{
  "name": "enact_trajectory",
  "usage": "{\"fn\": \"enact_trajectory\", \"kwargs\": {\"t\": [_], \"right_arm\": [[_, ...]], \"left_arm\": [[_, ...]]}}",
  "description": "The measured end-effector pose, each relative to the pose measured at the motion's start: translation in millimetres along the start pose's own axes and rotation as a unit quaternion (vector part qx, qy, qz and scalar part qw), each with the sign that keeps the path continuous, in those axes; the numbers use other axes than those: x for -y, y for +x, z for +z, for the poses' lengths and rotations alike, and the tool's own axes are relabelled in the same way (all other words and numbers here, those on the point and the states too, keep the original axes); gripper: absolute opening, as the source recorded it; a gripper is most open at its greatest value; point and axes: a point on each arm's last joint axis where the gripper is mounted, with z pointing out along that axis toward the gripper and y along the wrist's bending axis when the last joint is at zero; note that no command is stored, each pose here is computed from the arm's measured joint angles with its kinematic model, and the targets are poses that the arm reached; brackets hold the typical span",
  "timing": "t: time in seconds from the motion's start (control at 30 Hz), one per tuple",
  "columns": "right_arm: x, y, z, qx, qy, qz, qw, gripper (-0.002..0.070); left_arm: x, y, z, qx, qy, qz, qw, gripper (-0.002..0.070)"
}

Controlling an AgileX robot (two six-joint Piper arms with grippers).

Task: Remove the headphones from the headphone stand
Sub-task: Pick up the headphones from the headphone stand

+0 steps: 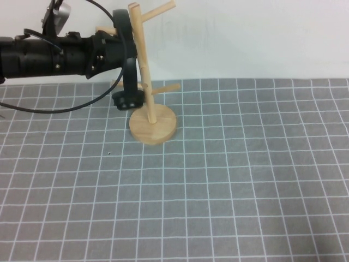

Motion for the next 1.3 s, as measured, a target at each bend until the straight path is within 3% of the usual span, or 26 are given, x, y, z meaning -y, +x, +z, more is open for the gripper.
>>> {"fn": "enact_trajectory", "kwargs": {"t": [0.5,1.3], "right_arm": [[0.0,0.0,0.0,0.000,0.000,0.000,1.000,-0.0009],[0.0,0.0,0.0,0.000,0.000,0.000,1.000,-0.0009]], "left_arm": [[7.5,-10.8,-13.5,0.007,-0.074,0.100,0.992,0.0475],[18.6,-10.5,7.4,0.018,-0.104,0.160,0.982,0.0475]]}}
